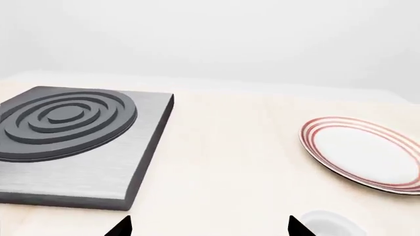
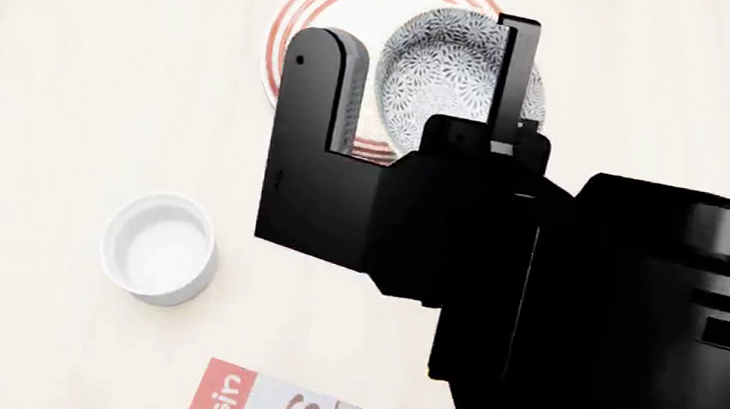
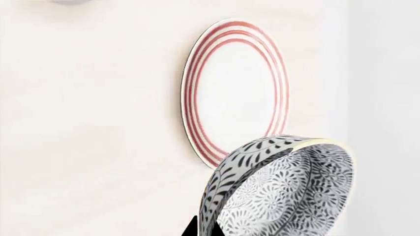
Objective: Pick the akita bowl on the cookies box and place it on the plate.
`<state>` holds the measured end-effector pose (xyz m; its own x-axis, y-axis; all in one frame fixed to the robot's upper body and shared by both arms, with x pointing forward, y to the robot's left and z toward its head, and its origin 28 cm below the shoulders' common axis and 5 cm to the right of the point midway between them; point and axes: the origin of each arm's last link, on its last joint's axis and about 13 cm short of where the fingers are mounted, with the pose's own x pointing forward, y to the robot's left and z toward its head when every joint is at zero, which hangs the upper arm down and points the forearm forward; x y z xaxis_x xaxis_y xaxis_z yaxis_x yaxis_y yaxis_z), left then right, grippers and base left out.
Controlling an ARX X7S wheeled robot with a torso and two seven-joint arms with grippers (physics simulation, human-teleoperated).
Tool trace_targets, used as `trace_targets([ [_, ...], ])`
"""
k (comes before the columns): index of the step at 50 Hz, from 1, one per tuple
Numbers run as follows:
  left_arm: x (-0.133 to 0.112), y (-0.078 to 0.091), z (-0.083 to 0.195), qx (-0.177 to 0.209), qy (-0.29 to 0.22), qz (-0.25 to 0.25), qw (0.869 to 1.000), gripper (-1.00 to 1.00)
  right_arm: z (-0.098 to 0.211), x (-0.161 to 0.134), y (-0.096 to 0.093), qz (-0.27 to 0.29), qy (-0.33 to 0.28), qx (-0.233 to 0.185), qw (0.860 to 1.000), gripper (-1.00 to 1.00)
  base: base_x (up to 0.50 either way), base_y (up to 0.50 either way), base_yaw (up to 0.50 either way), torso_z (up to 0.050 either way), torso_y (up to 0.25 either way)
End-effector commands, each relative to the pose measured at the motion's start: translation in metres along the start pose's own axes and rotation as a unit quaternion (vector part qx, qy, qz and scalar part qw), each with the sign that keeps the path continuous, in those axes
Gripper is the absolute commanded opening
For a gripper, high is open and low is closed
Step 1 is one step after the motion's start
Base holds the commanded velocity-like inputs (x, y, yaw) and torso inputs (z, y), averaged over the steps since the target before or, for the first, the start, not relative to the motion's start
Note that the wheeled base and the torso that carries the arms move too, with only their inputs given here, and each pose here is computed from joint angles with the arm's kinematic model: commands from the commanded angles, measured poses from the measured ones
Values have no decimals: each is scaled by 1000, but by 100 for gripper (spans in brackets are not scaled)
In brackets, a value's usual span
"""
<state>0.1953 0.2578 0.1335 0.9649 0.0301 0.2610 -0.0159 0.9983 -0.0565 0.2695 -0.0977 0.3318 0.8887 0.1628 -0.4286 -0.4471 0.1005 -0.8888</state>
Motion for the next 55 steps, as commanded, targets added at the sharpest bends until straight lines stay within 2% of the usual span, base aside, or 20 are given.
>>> trace_targets([
  [1, -2, -2, -2, 2, 0, -18, 1000, 100, 3, 28, -20, -54, -1, -14, 998, -100, 0, 0, 0, 0, 0],
  [11, -5, -4, 0, 4, -4, -39, 999, 100, 9, 56, -26, -67, -12, -7, 998, -100, 0, 0, 0, 0, 0],
  [22, -7, -6, -2, 6, -6, -52, 999, 100, 13, 83, -49, -104, 0, 16, 994, -100, 0, 0, 0, 0, 0],
  [33, -8, -7, -3, 10, -19, -65, 998, 100, 21, 105, -52, -110, -7, 40, 993, -100, 0, 0, 0, 0, 0],
  [42, -9, -8, -6, 22, -29, -81, 996, 100, 25, 119, -47, -103, -8, 34, 994, -100, 0, 0, 0, 0, 0],
  [55, -9, -6, -5, 3, -32, -99, 995, 100, 33, 128, -33, -87, -27, 26, 995, -100, 0, 0, 0, 0, 0],
])
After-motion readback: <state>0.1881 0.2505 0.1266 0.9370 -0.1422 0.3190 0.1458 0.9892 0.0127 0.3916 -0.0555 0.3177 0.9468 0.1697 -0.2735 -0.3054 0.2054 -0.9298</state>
